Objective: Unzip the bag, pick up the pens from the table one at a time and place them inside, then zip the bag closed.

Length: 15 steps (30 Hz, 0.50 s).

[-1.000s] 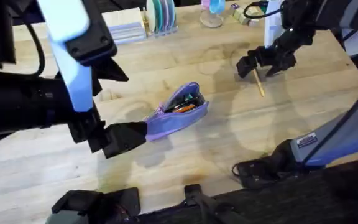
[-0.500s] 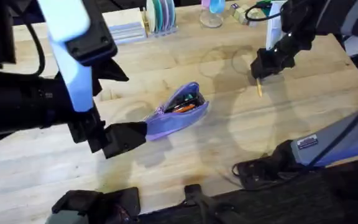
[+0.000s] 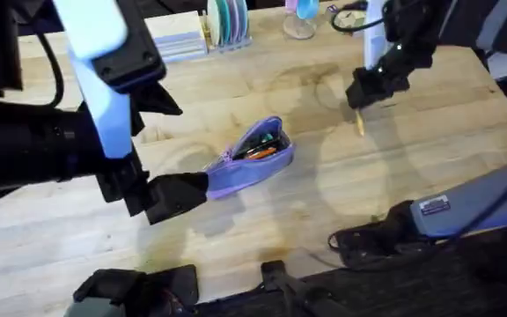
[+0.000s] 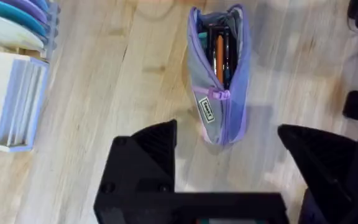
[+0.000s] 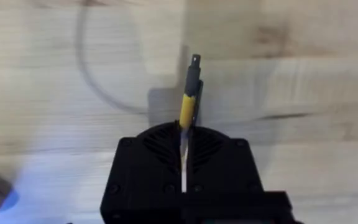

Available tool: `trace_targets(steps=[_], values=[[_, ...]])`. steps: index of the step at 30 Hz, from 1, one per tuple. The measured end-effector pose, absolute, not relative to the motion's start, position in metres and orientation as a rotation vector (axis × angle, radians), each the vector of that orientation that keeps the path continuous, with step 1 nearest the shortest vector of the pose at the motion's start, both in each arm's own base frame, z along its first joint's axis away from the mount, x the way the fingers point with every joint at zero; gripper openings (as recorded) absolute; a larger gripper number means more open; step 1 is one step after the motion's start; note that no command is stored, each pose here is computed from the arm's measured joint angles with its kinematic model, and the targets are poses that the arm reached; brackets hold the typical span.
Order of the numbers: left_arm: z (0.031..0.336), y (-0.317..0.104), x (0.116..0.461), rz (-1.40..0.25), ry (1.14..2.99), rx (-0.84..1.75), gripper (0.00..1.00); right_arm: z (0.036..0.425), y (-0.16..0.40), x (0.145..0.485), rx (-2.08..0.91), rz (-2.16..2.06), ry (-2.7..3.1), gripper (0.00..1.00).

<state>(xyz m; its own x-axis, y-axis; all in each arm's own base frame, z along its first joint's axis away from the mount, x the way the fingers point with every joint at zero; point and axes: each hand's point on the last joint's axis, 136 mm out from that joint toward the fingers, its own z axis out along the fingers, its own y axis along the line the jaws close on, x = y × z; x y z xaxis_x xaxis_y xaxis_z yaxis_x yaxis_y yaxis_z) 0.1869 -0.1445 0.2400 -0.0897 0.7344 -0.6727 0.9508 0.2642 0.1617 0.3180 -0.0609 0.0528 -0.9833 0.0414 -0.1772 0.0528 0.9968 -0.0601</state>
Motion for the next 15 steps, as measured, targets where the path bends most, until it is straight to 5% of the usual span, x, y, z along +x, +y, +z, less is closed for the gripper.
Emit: trace_targets(steps=[15], values=[[0.24,-0.144,0.187,-0.419,1.878,1.525,0.994,0.174,0.033,0.362,-0.472,-0.113,2.461,0.034]])
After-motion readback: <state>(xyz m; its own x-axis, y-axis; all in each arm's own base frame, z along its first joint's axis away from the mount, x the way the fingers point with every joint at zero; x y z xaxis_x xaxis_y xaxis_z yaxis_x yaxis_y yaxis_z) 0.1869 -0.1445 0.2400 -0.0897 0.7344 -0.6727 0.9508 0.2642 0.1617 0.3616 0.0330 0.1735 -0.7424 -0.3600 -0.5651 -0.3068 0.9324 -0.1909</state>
